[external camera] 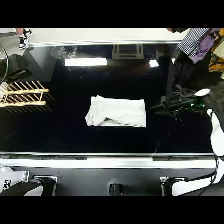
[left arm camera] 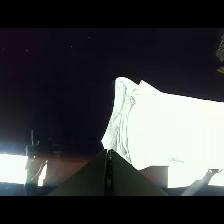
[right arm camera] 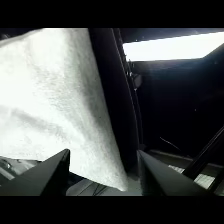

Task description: Fold the clothes and pants, and hang the long-sleeved shirts on hangers.

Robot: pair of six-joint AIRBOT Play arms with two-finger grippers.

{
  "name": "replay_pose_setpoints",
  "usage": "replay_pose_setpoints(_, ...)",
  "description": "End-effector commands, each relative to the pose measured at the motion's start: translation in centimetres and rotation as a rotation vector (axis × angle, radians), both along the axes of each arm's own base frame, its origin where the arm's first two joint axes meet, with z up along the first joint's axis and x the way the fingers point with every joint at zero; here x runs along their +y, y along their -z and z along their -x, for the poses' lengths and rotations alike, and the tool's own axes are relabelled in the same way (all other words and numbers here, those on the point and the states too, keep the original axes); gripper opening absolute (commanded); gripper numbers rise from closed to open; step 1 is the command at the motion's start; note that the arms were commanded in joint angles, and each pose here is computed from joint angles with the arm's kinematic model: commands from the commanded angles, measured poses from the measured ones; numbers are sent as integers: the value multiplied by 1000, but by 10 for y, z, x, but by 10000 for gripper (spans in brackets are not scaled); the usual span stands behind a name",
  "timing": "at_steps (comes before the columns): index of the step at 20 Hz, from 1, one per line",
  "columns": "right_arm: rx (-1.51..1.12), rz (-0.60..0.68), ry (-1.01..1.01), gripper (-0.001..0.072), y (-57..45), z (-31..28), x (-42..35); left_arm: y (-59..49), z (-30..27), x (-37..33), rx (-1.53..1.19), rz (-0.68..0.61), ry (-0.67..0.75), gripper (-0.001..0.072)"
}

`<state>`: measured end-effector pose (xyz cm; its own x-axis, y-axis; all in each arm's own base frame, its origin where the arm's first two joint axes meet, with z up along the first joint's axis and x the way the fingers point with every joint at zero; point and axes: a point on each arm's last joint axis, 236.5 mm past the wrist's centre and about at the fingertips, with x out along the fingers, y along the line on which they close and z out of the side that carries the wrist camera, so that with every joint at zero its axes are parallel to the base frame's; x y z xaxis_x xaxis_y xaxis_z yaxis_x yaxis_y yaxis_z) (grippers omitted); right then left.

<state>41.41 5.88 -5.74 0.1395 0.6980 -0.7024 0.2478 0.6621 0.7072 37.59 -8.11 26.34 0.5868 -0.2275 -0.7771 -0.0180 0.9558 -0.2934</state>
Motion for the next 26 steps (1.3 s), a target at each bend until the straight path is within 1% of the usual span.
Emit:
replay_pose_setpoints(1, 2, -50, -33, 496, 16, 2, 25, 1, -1, 0, 1, 0, -1, 21)
replay_pose_setpoints(5, -1, -30, -105, 496, 27, 6, 53, 7, -5, 0, 17, -2, -1, 21)
replay_pose_setpoints(9, 0, 38, -94, 494, 41, 1, 57, 10, -7, -1, 26, -3, -1, 21)
replay_pose_setpoints(10, -9, 42, -89, 474, 41, -2, 59, 10, -7, -1, 26, -3, -1, 21)
replay_pose_setpoints(11, -13, 42, -86, 470, 41, -3, 60, 11, -7, -1, 27, -3, -1, 21)
replay_pose_setpoints(12, -18, 46, -87, 373, 41, -4, 61, 11, -7, -1, 28, -3, 0, 21)
replay_pose_setpoints(14, -24, 22, -73, 138, 36, -7, 64, 11, -7, -1, 28, -3, -1, 21)
replay_pose_setpoints(15, -43, 5, -71, 34, 30, -11, 67, 11, -7, -1, 28, -3, 0, 21)
replay_pose_setpoints(17, -97, -35, -48, 34, 6, -27, 72, 11, -7, -1, 28, -3, -1, 21)
replay_pose_setpoints(20, -178, -28, -11, 33, -40, -63, 68, 11, -7, -1, 28, -3, 0, 21)
replay_pose_setpoints(23, -292, 45, 38, 33, -86, -102, 52, 11, -7, -1, 28, -3, 0, 21)
replay_pose_setpoints(26, -370, 168, 144, 33, -119, -135, 22, 11, -7, -1, 28, -4, 0, 21)
